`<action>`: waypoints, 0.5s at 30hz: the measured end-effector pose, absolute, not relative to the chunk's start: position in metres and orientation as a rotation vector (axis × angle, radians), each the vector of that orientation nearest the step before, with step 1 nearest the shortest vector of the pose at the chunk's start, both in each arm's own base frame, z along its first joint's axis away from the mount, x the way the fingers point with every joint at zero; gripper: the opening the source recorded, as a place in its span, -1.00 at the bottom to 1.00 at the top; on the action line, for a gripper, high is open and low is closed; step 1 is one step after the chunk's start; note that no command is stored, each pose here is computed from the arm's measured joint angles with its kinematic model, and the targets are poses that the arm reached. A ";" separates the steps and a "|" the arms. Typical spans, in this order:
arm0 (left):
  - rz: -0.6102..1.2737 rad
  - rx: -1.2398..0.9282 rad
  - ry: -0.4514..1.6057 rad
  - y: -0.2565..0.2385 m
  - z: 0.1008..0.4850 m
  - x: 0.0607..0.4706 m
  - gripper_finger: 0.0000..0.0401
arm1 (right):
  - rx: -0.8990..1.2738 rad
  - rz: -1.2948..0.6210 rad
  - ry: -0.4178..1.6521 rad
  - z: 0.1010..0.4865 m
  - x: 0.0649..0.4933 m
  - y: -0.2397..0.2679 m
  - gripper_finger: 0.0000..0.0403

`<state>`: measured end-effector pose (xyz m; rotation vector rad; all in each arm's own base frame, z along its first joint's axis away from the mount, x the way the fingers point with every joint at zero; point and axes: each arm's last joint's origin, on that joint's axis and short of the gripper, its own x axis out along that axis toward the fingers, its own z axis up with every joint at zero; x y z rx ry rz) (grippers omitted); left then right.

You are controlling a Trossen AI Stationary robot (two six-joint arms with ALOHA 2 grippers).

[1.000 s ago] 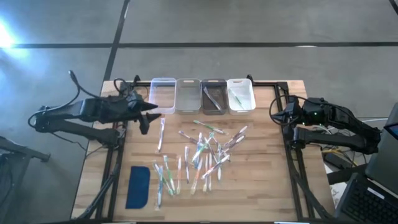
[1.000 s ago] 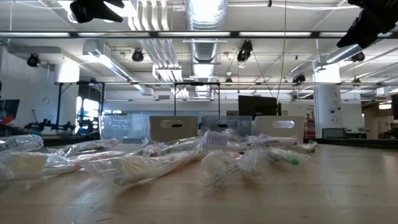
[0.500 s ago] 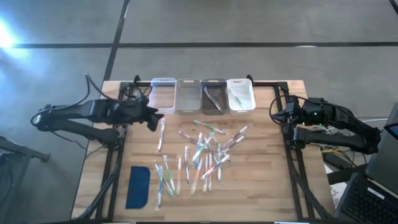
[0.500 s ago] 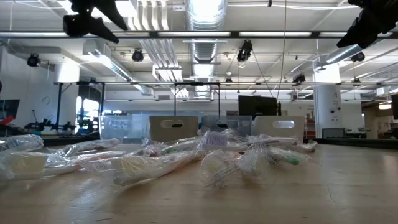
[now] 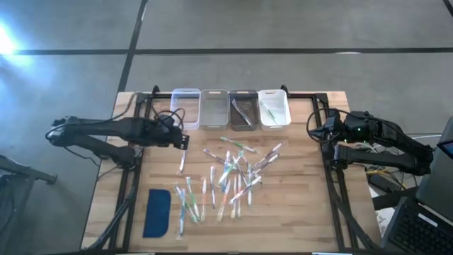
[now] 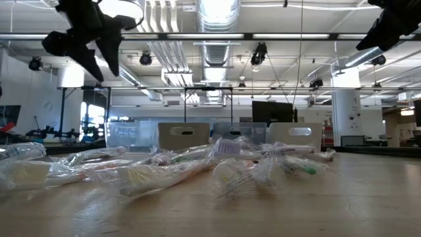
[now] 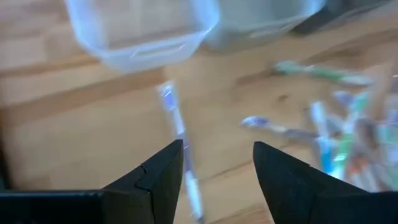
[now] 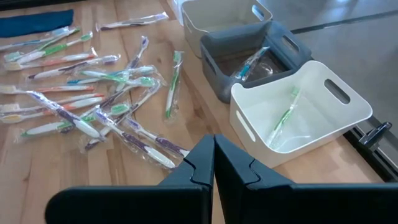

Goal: Pick & Place Toothbrushes
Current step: Put the purple toothbrush into the gray bin

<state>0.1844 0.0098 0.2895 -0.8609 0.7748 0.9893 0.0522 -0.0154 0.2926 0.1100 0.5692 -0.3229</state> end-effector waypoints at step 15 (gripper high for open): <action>1.069 -0.799 0.993 0.008 0.249 0.221 -0.12 | 0.110 -0.323 0.569 0.293 0.052 -0.015 -0.96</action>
